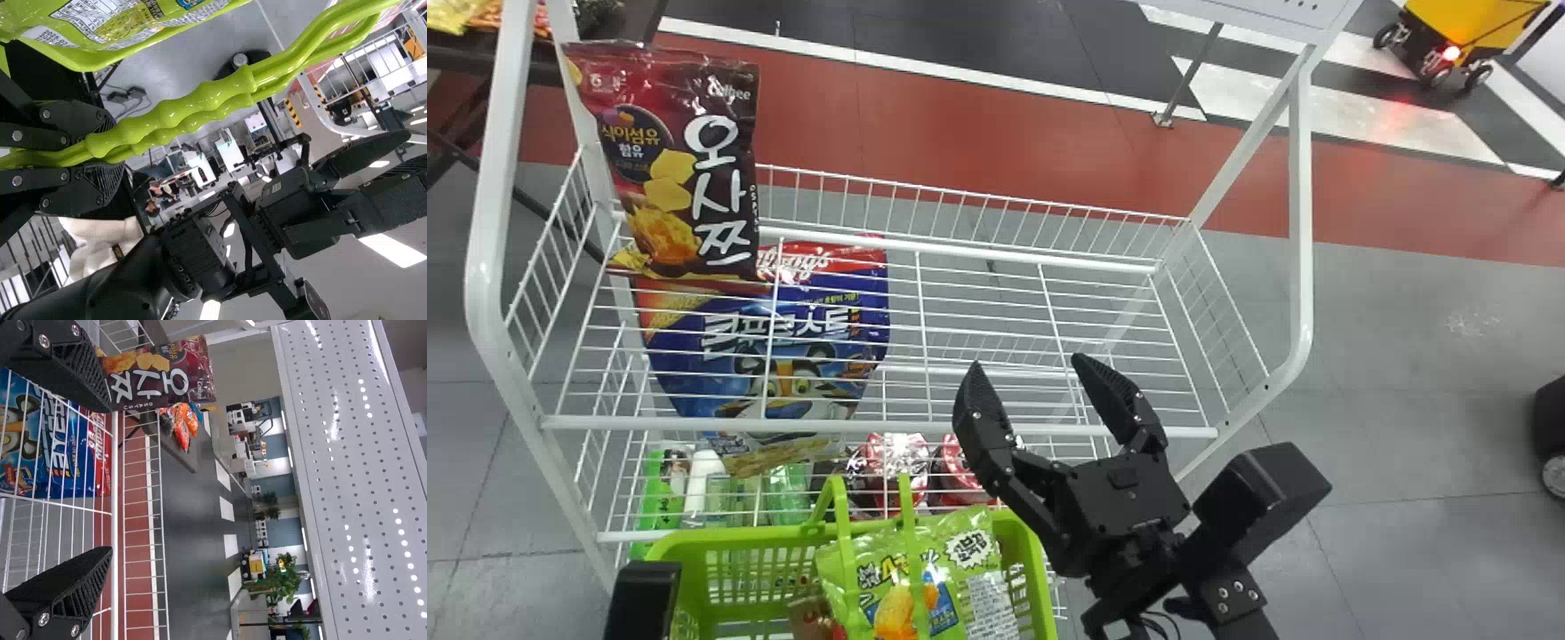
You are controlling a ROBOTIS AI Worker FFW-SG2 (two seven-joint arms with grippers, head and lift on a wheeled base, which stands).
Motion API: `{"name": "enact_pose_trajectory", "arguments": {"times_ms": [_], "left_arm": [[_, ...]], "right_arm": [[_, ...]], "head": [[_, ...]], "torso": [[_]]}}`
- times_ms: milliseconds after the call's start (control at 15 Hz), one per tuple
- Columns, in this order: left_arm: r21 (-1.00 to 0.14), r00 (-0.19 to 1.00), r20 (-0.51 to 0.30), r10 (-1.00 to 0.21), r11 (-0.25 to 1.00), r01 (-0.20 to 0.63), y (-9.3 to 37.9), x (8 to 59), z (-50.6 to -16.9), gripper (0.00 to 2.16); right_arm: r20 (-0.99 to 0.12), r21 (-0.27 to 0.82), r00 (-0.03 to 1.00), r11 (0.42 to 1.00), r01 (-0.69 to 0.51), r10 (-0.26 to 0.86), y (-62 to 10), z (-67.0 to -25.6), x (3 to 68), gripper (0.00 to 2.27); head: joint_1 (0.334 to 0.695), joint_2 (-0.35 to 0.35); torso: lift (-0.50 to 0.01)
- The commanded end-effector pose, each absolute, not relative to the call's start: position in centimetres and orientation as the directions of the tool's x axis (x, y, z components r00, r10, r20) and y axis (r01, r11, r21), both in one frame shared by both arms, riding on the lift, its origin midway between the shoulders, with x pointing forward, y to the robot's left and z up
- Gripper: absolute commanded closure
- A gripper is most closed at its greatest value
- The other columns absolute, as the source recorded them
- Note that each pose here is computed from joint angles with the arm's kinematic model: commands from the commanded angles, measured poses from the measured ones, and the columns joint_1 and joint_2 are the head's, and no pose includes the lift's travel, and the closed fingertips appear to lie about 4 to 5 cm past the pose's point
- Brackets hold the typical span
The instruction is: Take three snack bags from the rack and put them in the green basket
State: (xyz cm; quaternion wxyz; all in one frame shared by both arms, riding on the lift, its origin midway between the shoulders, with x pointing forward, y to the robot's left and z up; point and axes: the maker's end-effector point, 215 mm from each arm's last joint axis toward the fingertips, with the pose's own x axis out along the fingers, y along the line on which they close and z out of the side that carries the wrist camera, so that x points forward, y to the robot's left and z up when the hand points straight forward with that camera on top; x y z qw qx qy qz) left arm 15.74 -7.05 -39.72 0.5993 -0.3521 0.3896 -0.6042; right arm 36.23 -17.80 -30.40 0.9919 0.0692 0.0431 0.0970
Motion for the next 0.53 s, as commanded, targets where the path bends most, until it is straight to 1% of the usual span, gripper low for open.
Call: {"name": "enact_pose_trajectory", "arguments": {"times_ms": [0,467], "left_arm": [[-0.894,-0.036,-0.041,-0.999,0.021,0.448,-7.09,15.66,-39.7,1.87],[-0.898,-0.034,-0.038,-0.999,0.02,0.44,-6.85,15.54,-39.76,1.87]], "right_arm": [[-0.068,0.146,0.978,0.972,-0.187,0.198,-17.81,-30.3,36.24,0.07],[-0.057,0.148,0.979,0.972,-0.184,0.194,-17.96,-30.13,36.21,0.07]], "head": [[0.695,-0.35],[0.695,-0.35]], "torso": [[-0.007],[-0.007]]}}
